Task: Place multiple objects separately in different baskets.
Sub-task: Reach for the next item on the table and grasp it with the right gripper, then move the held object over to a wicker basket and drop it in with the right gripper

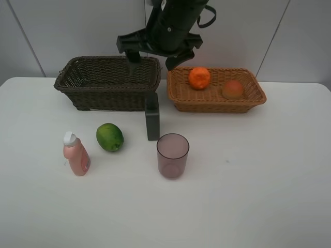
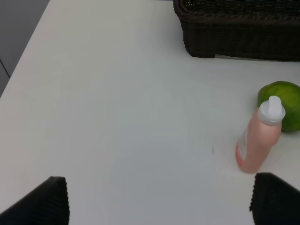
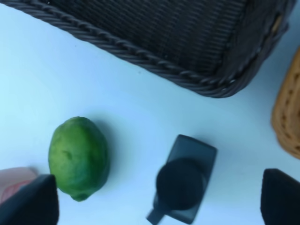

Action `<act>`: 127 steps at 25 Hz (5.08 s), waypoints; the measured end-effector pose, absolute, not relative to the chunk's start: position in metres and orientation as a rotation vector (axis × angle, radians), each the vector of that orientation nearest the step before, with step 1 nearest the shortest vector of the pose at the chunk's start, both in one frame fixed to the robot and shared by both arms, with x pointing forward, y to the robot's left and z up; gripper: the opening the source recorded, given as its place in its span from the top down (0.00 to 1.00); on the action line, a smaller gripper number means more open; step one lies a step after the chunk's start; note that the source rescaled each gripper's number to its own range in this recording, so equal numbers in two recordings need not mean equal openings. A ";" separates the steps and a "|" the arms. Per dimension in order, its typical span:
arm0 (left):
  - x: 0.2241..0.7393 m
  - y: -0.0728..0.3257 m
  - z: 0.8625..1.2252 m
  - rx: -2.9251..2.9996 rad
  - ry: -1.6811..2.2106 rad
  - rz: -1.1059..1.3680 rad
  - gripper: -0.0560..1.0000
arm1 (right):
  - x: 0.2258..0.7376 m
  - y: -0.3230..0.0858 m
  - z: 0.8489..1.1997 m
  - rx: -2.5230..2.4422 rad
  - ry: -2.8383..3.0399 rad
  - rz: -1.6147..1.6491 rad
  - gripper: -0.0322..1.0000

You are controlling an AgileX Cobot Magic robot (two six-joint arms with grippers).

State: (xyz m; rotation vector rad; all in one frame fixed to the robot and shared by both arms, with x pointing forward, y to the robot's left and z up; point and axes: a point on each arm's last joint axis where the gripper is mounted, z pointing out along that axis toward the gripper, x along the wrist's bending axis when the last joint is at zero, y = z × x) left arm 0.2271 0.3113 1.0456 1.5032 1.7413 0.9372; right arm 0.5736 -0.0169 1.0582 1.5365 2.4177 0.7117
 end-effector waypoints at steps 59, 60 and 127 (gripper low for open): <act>0.227 0.311 1.046 1.503 1.741 0.937 0.00 | 0.588 0.023 0.946 1.740 2.301 0.391 0.08; 0.227 0.311 1.046 1.503 1.741 0.937 0.00 | 0.589 0.023 0.946 1.736 2.300 0.393 0.09; 0.227 0.311 1.046 1.503 1.741 0.937 0.00 | 0.591 0.023 0.937 1.699 2.323 0.377 0.97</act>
